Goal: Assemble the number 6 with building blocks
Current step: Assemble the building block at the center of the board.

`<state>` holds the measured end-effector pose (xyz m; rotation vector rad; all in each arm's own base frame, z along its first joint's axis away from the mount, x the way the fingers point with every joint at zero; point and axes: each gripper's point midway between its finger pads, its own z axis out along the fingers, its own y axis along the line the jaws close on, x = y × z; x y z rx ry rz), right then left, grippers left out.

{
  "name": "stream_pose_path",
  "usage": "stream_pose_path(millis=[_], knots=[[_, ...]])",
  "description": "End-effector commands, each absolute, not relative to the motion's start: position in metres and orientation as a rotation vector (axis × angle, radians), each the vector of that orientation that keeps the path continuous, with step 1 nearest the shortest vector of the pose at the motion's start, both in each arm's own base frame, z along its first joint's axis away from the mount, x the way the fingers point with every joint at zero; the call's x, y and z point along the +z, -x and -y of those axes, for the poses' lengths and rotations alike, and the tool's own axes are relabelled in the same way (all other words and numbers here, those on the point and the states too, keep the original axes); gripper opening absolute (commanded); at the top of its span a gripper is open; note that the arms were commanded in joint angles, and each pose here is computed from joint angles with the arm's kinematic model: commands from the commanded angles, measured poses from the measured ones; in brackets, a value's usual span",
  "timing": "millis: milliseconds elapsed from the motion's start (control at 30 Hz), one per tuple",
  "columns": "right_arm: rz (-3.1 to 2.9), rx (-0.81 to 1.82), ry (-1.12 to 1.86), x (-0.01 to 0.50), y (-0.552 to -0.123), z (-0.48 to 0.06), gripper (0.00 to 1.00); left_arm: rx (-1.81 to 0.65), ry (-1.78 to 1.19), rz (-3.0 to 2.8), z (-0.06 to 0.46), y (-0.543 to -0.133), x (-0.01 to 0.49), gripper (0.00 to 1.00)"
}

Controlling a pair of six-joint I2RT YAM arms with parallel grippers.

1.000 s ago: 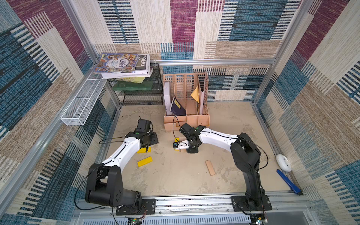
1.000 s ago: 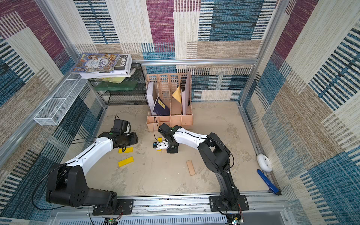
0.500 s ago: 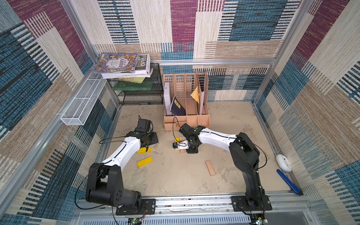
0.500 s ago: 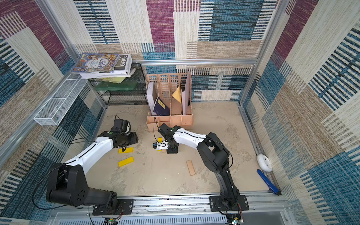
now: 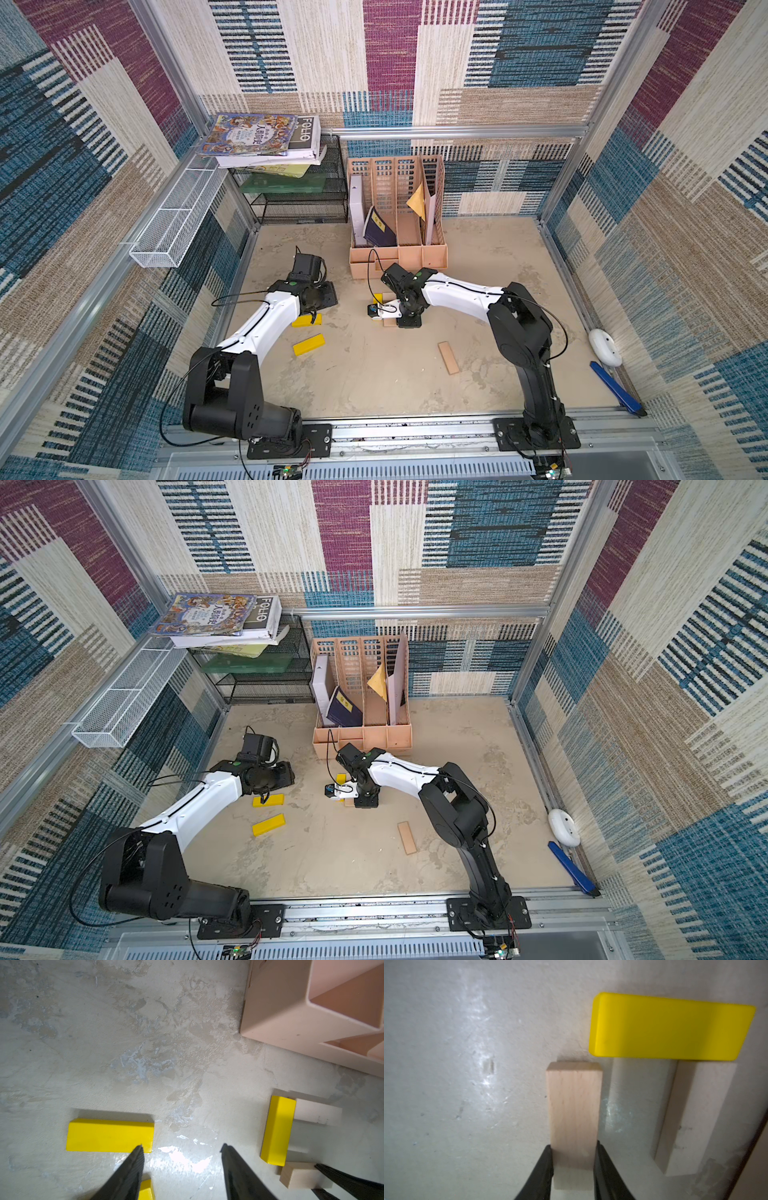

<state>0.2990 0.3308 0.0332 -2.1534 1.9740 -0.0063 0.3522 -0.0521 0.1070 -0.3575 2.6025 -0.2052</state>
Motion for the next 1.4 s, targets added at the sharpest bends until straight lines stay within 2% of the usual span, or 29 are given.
stream_pose_path(millis=[0, 300, 467, 500, 600, 767, 967, 1167, 1233, 1367], knots=[[-1.998, 0.051, 2.163, 0.030, -0.291, -0.333, 0.33, -0.195, 0.355, -2.601, 0.050, -0.353, 0.108, 0.63], [-2.016, 0.045, 2.156, 0.028, -0.292, -0.332, 0.34, -0.191, 0.357, -2.603, 0.049, -0.352, 0.107, 0.63], [-2.023, 0.028, 2.150, 0.027, -0.293, -0.331, 0.40, -0.189, 0.360, -2.606, 0.049, -0.352, 0.106, 0.63], [-2.026, 0.023, 2.148, 0.027, -0.293, -0.330, 0.42, -0.188, 0.361, -2.604, 0.048, -0.352, 0.106, 0.63], [-2.034, 0.023, 2.142, 0.027, -0.293, -0.329, 0.70, -0.190, 0.360, -2.605, 0.049, -0.351, 0.106, 0.63], [-2.038, -0.022, 2.095, 0.034, -0.302, -0.331, 0.71, -0.190, 0.363, -2.606, 0.048, -0.350, 0.105, 0.63], [-2.015, -0.045, 2.007, 0.067, -0.317, -0.335, 0.72, -0.190, 0.358, -2.600, 0.048, -0.351, 0.108, 0.63], [-2.178, -0.123, 1.650, 0.132, -0.356, -0.297, 0.78, -0.175, 0.340, -2.588, 0.047, -0.354, 0.114, 0.63], [-2.340, -0.165, 1.461, 0.137, -0.365, -0.268, 0.78, -0.176, 0.341, -2.582, 0.047, -0.356, 0.116, 0.63], [-2.766, -0.160, 1.005, 0.123, -0.350, -0.215, 0.72, -0.167, 0.345, -2.580, 0.045, -0.359, 0.118, 0.63]])
